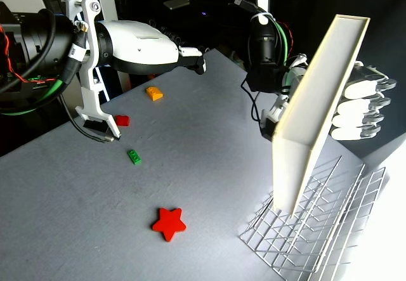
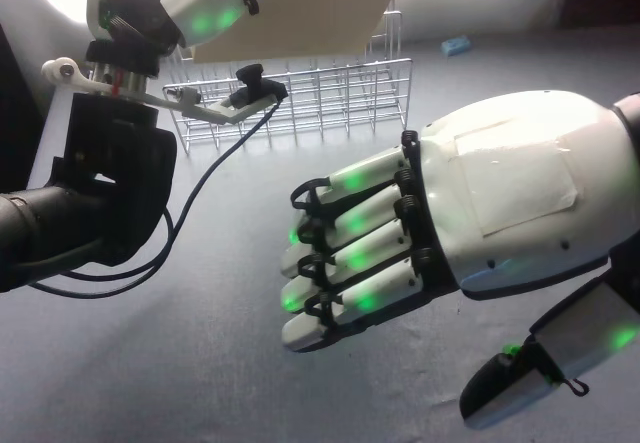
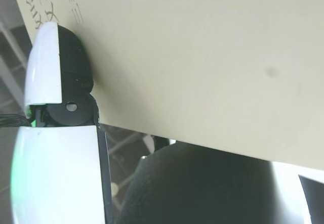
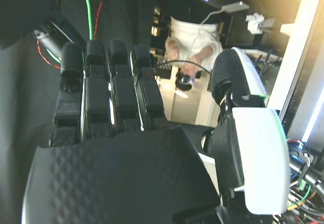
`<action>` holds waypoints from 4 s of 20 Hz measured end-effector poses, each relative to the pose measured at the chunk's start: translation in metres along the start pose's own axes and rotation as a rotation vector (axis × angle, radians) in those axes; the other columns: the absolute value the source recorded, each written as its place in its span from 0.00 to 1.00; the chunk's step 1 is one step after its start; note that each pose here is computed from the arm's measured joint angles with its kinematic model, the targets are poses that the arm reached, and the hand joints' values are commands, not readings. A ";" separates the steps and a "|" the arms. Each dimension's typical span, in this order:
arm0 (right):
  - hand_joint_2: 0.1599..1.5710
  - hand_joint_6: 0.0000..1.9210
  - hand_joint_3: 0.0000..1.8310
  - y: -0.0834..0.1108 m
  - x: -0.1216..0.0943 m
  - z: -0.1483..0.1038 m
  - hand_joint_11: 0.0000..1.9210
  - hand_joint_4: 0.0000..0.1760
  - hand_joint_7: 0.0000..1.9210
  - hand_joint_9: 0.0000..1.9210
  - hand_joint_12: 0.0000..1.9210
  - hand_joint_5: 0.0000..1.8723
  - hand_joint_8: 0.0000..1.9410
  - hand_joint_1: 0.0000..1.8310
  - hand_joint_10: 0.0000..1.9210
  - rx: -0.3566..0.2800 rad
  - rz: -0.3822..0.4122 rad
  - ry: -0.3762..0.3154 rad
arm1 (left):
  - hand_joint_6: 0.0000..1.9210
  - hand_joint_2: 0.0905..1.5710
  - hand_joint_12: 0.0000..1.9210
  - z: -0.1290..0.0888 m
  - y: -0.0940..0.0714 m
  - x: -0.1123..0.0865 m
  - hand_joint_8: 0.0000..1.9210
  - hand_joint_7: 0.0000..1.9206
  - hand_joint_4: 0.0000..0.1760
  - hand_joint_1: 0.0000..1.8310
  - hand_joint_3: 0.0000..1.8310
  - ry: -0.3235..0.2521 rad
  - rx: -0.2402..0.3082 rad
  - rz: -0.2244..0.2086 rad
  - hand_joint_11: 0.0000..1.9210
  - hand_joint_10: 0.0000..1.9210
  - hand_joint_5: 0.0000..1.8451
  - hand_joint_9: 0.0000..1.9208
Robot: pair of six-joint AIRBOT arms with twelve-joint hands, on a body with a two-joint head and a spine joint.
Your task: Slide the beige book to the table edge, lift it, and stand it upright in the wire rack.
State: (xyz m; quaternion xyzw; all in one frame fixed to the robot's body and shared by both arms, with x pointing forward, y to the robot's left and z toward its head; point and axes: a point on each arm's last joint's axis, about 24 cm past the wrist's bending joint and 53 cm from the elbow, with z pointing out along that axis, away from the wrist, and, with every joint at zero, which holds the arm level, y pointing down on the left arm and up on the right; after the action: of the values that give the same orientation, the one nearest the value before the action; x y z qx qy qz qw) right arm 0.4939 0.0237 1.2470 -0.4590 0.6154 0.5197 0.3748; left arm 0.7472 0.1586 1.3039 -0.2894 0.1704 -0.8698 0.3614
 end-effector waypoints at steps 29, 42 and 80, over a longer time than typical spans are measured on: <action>0.72 0.00 0.00 0.010 0.001 0.009 0.00 0.00 0.16 0.15 0.40 0.16 0.00 0.18 0.00 -0.041 -0.005 0.012 | 0.63 0.75 0.75 -0.022 0.001 0.007 0.67 0.42 0.00 0.74 0.00 -0.015 0.062 0.130 0.36 0.75 0.40 0.41; 0.73 0.00 0.00 0.010 0.002 0.009 0.00 0.00 0.16 0.17 0.43 0.15 0.00 0.16 0.00 -0.045 -0.004 0.013 | 0.61 0.75 0.78 -0.019 0.021 -0.006 0.69 0.41 0.00 0.74 0.00 -0.043 -0.048 0.089 0.35 0.76 0.43 0.40; 0.72 0.00 0.00 0.012 0.006 0.008 0.00 0.00 0.18 0.17 0.43 0.17 0.00 0.18 0.00 -0.049 0.005 0.023 | 0.60 0.74 0.80 -0.025 0.067 -0.070 0.67 0.43 0.00 0.73 0.00 -0.287 -0.271 0.160 0.34 0.76 0.42 0.41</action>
State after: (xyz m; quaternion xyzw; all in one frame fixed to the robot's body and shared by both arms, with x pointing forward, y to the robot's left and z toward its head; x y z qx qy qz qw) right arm 0.4809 0.0308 1.2434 -0.4724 0.6078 0.5302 0.3554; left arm 0.8073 0.1661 1.2238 -0.4416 0.2553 -0.7573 0.4077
